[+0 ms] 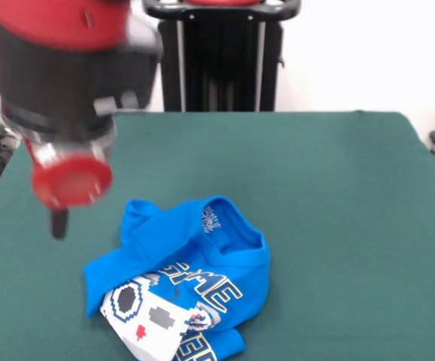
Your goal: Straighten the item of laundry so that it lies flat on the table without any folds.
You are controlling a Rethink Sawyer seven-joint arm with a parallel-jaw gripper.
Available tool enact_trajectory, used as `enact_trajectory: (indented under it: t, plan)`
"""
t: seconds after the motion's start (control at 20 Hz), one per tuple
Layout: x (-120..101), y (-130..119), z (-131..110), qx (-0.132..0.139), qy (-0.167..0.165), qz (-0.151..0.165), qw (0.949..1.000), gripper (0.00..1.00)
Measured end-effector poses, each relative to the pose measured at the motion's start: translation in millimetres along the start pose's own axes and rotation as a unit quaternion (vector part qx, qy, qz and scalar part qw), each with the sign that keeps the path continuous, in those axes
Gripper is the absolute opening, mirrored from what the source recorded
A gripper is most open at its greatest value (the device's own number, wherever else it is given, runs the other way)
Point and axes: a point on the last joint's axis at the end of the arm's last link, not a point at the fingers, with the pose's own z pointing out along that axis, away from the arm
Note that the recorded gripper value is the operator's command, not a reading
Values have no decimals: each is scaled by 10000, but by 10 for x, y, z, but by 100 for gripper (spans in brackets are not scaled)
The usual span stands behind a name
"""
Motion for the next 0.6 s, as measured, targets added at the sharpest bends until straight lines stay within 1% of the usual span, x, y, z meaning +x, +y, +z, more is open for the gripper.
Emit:
enact_trajectory:
  t: [0.05,0.25,0.4,0.45,0.6]
  plan:
    - [69,7,176,47,64,-28,10000,0]
    - [237,7,506,190,253,-75,9995,0]
    - [294,14,554,253,349,-75,9990,0]
    - [335,26,540,342,467,-55,9983,0]
    - [361,39,491,446,590,-27,9973,0]
